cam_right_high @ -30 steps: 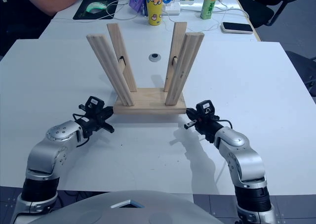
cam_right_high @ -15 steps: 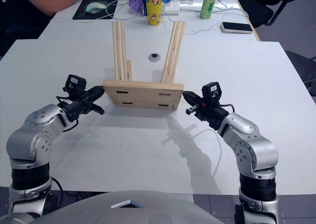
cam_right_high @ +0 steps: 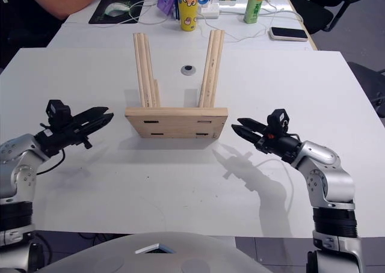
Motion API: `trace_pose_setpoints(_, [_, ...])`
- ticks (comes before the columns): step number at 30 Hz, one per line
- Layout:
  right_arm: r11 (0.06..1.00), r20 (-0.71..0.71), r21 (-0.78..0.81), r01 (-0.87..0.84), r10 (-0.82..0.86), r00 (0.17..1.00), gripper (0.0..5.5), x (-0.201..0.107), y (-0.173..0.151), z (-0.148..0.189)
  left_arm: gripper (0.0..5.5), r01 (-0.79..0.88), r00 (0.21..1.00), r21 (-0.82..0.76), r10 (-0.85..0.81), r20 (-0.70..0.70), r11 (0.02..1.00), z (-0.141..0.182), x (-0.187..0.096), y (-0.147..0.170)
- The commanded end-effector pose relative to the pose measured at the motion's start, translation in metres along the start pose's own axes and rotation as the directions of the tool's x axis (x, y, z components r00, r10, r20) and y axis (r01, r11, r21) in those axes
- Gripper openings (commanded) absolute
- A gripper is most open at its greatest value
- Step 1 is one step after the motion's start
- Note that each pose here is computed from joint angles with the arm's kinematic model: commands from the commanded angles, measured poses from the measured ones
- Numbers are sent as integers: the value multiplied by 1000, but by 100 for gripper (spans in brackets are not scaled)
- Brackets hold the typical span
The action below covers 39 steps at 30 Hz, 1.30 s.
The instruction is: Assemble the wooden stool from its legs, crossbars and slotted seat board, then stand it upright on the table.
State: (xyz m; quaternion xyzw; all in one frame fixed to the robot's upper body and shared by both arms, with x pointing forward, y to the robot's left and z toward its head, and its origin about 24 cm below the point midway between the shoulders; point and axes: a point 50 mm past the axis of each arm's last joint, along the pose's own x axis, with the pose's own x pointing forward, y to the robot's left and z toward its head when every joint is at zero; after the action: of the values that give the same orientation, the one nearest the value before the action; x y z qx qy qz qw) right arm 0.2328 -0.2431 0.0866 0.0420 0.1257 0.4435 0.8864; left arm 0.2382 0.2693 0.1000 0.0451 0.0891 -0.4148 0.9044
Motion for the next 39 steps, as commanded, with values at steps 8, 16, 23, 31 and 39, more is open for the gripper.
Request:
trace_pose_setpoints(8, [956, -186, -193, -223, 187, 965, 344, 31, -24, -2, 316, 293, 952, 164, -273, -135, 942, 7, 36, 11])
trace_pose_setpoints(16, [922, -158, -265, -281, 246, 956, 344, 60, -38, 18, 316, 373, 926, 218, -346, -154, 902, 10, 61, 17])
trace_pose_setpoints(23, [906, -145, -227, -357, 331, 932, 267, 70, -34, 23, 251, 429, 902, 220, -400, -162, 876, 12, 70, 16])
trace_pose_setpoints(31, [886, -151, -175, -429, 407, 901, 168, 69, -34, 45, 157, 434, 901, 196, -421, -103, 879, 35, 67, 24])
trace_pose_setpoints(39, [786, -82, 49, -616, 617, 782, 159, 50, -6, 119, 157, 579, 813, -233, -576, 87, 781, 104, 51, 15])
